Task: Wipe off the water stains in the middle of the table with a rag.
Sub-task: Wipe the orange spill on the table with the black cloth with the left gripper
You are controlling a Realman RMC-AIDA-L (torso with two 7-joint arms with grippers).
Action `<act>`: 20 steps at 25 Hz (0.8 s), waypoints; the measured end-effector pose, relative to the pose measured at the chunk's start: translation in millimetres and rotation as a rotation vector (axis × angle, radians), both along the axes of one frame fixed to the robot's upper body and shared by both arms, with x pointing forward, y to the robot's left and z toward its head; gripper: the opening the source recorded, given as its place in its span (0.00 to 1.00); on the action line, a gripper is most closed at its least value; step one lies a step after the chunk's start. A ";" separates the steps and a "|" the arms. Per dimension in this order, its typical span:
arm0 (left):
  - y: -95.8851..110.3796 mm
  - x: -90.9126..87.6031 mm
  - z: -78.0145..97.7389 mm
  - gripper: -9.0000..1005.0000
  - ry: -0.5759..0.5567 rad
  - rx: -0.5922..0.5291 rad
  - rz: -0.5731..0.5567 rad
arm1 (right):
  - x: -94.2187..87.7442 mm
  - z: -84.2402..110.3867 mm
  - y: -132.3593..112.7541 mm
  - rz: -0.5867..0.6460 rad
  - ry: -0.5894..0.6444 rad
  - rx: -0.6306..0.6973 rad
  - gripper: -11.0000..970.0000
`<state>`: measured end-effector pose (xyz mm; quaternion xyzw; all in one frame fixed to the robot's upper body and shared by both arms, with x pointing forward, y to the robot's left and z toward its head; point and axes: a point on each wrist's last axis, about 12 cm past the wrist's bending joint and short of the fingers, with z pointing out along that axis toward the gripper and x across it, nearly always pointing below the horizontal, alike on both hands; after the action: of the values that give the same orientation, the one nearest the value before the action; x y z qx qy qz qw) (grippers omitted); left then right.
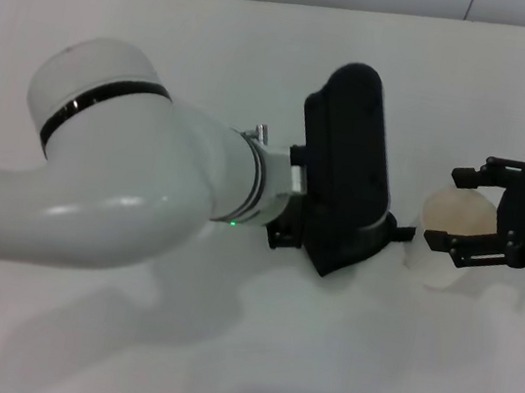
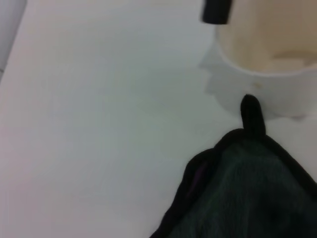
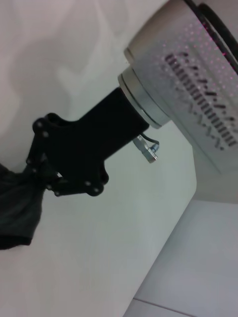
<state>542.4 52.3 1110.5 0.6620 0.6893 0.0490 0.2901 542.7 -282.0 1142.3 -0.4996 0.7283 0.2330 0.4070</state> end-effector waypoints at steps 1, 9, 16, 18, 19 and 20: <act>-1.4 -3.0 -1.0 0.08 0.002 0.008 -0.013 | 0.0 0.1 0.0 0.000 0.000 0.000 0.90; -7.8 -16.8 -6.7 0.08 0.008 0.040 -0.073 | 0.0 0.1 -0.1 0.001 -0.001 -0.002 0.90; -4.0 -11.0 -4.4 0.08 0.003 0.039 -0.042 | -0.4 0.9 -1.8 -0.003 0.000 0.003 0.90; -2.4 -8.5 -3.5 0.09 -0.001 0.038 -0.031 | -0.4 0.9 -1.7 -0.003 0.000 0.003 0.90; -1.9 -7.4 -2.9 0.09 -0.002 0.036 -0.025 | -0.4 0.9 -1.7 -0.003 0.000 0.003 0.90; -1.0 -5.5 -1.7 0.09 -0.002 0.031 -0.016 | -0.4 0.8 -1.7 -0.003 0.001 0.003 0.90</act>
<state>536.8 51.3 1108.8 0.6719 0.6828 0.0582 0.2810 542.3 -283.7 1143.1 -0.4977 0.7289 0.2338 0.4079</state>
